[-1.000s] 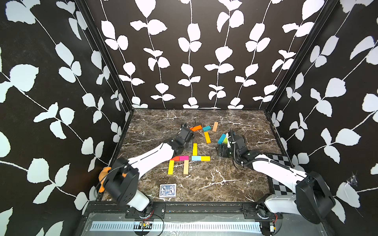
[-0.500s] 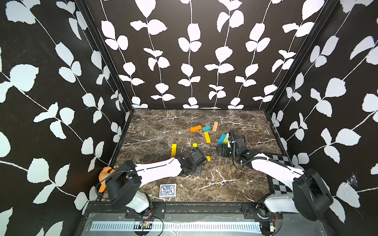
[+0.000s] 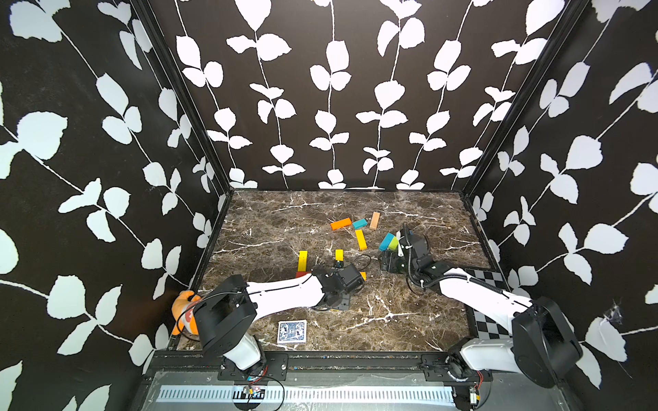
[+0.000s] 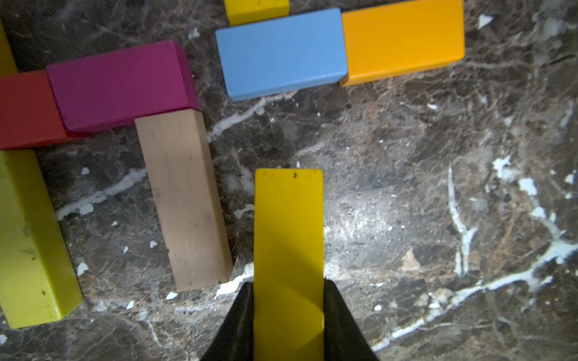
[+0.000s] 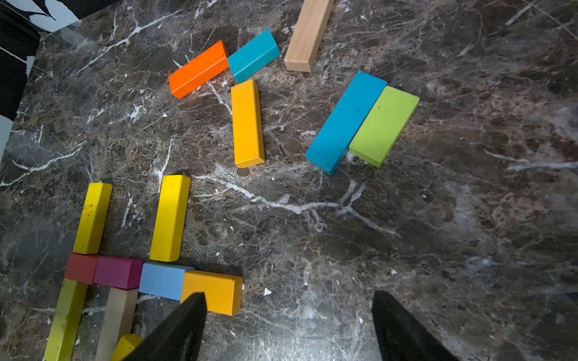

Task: Assemble the letter h with building blocks
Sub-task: Assemble the building block at the center of the board.

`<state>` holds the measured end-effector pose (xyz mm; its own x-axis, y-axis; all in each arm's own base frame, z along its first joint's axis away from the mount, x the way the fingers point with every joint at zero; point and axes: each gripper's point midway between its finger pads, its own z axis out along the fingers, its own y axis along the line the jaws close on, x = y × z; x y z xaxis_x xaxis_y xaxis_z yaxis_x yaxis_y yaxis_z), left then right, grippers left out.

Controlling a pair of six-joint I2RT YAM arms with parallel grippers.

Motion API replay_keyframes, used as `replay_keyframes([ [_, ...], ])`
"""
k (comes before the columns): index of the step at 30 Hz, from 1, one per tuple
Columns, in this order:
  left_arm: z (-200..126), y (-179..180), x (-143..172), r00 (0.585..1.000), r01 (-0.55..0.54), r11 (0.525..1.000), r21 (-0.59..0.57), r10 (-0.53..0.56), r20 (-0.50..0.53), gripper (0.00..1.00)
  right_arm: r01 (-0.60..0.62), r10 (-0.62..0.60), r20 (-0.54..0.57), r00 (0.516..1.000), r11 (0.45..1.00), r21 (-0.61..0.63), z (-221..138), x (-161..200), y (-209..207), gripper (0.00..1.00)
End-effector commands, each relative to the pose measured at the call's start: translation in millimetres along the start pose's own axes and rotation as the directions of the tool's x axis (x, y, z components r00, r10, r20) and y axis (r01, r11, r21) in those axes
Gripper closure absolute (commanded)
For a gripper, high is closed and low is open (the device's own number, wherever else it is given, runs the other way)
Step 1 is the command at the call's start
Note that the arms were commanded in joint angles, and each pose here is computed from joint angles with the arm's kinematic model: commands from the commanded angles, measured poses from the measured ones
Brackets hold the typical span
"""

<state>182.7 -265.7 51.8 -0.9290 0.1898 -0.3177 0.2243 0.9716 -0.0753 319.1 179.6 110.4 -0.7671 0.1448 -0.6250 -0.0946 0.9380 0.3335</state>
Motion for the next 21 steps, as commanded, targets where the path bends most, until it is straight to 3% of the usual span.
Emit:
replay_keyframes([
  [1, -6.0, 3.6, -6.8, 1.000, 0.005, 0.999, -0.045, -0.005, 0.020, 0.82, -0.016, 0.015, 0.031, 0.999, 1.000, 0.000, -5.7, -5.0, -3.3, 0.17],
  [21, 6.5, 0.0, -12.5, 0.998, 0.053, 0.995, -0.087, -0.049, 0.040, 0.84, -0.038, 0.039, 0.042, 0.998, 0.999, -0.019, -8.9, -7.2, -4.1, 0.17],
])
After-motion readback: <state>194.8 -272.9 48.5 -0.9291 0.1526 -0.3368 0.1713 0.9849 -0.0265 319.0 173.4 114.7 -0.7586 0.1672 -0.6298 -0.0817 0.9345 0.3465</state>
